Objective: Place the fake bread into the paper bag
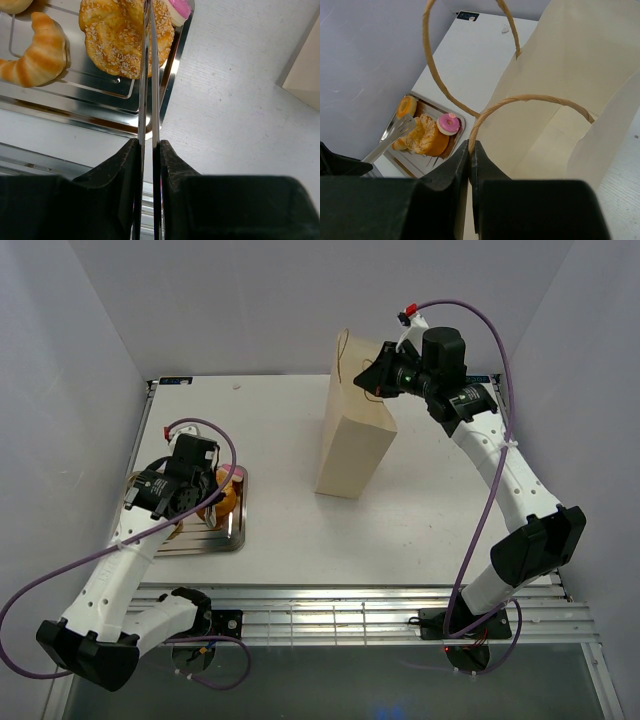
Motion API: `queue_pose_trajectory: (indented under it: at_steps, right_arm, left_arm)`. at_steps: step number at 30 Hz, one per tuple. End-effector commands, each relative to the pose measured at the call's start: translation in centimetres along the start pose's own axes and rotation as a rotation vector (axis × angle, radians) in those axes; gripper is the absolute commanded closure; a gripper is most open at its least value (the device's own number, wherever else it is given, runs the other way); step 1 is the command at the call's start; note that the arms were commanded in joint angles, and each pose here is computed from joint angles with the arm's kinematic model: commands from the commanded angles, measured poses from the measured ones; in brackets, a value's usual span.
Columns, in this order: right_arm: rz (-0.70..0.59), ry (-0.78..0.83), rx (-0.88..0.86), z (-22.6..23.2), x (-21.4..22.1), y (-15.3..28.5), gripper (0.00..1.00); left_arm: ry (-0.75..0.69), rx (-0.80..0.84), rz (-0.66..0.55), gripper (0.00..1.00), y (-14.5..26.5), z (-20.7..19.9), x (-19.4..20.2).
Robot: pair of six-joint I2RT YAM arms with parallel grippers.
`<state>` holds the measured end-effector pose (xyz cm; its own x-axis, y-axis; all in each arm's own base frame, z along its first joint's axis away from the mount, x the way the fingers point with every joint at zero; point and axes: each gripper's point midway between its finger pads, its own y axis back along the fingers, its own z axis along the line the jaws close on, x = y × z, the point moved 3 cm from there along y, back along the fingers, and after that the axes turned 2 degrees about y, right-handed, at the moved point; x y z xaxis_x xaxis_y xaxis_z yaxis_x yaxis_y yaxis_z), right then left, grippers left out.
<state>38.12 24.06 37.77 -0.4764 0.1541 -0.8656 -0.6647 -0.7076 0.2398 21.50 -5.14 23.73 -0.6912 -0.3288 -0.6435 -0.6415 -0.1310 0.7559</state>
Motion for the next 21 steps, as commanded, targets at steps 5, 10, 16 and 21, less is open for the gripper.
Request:
queue_pose_trajectory:
  at_steps: [5, 10, 16, 21]
  right_arm:
    - [-0.042, 0.025, -0.015, 0.5, -0.9, 0.9, 0.92]
    - [-0.047, 0.028, -0.018, 0.7, -1.0, 1.1, 0.92]
    - [-0.048, 0.028, -0.015, 0.7, -1.0, 1.1, 0.92]
    - [-0.040, 0.021, -0.021, 0.5, -0.7, 0.8, 0.92]
  left_arm:
    - [-0.013, 0.071, 0.003, 0.60, 0.7, -0.4, 0.1]
    - [-0.052, 0.099, 0.037, 0.54, 0.2, -0.9, 0.7]
    - [-0.087, 0.090, 0.039, 0.50, -0.2, -0.8, 0.8]
    - [-0.129, 0.080, 0.045, 0.47, -0.3, -0.5, 0.9]
